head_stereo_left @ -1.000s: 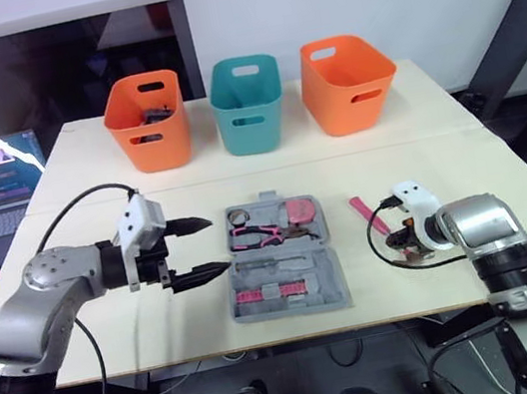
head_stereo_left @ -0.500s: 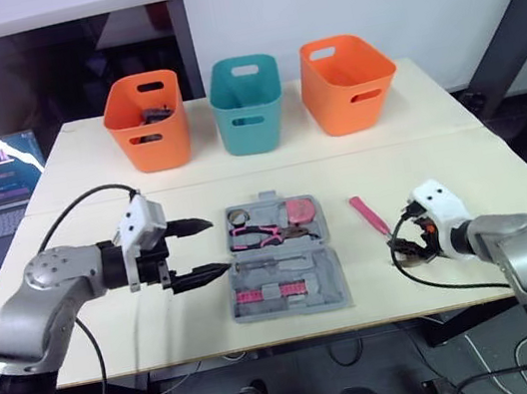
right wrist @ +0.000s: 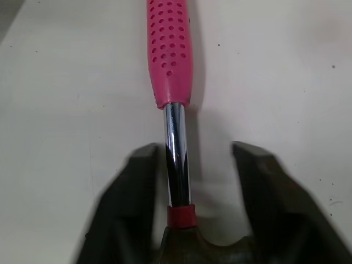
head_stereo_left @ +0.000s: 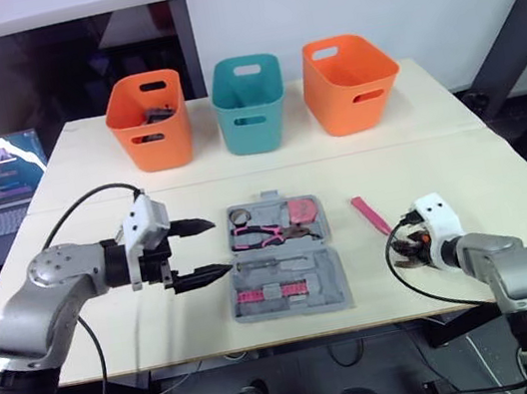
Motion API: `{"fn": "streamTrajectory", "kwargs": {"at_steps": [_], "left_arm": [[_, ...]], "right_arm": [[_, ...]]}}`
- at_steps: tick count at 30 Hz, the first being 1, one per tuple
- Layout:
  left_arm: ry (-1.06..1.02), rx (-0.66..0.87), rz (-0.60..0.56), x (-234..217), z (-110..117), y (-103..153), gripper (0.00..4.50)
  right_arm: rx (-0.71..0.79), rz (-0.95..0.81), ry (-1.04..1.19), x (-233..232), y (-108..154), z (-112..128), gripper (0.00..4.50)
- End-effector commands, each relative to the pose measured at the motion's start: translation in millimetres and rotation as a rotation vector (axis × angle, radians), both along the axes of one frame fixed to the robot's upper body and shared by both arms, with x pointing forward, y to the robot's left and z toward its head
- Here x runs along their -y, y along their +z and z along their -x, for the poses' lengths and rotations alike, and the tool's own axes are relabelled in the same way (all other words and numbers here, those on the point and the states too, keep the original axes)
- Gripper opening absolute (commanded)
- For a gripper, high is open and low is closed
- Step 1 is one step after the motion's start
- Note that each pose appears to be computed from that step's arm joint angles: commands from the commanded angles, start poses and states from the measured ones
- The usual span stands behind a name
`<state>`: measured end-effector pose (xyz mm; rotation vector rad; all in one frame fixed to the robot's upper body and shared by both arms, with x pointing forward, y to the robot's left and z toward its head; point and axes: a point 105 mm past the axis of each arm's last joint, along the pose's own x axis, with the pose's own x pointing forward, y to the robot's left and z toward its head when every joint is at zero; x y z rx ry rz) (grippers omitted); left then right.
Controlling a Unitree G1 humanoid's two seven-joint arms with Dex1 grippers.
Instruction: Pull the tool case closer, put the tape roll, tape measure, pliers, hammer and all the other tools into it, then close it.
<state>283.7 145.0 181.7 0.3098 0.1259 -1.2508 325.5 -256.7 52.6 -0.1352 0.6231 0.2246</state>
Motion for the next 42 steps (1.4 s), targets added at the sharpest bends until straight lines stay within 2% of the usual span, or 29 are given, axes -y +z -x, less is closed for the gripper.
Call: {"fn": "streamTrajectory", "kwargs": {"at_steps": [1, 2, 6, 11, 12, 16, 21, 24, 31, 42], "left_arm": [[0.006, 0.042, -0.001, -4, 1, 8, 4.5], [0.009, 0.04, -0.001, -4, 1, 8, 4.5], [0.029, 0.036, 0.0, -8, 1, 6, 4.5], [0.079, 0.028, -0.02, -22, 0, -1, 4.5], [0.09, 0.026, -0.027, -27, 0, -3, 4.5], [0.132, 0.012, -0.051, -42, 3, -11, 4.5], [0.177, 0.004, -0.064, -55, 8, -16, 4.5], [0.2, -0.001, -0.068, -60, 12, -19, 4.5], [0.25, -0.021, -0.07, -70, 23, -24, 4.5], [0.266, -0.039, -0.066, -70, 30, -32, 4.5]], "right_arm": [[0.008, -0.016, 0.0, 0, 4, 3, 0.29], [0.015, -0.012, 0.009, -1, 7, 3, 0.07], [0.061, 0.05, 0.08, -7, 30, 2, 0.07], [0.133, 0.302, 0.244, -22, 68, -3, 0.07], [0.134, 0.359, 0.334, -33, 75, -2, 0.07], [0.087, 0.401, 0.663, -79, 103, 2, 0.07], [-0.008, 0.437, 0.872, -119, 122, 1, 0.07], [-0.062, 0.476, 0.927, -138, 120, 0, 0.07], [-0.182, 0.527, 1.013, -177, 91, 6, 0.07], [-0.232, 0.528, 1.042, -199, 71, 14, 0.07]]}}
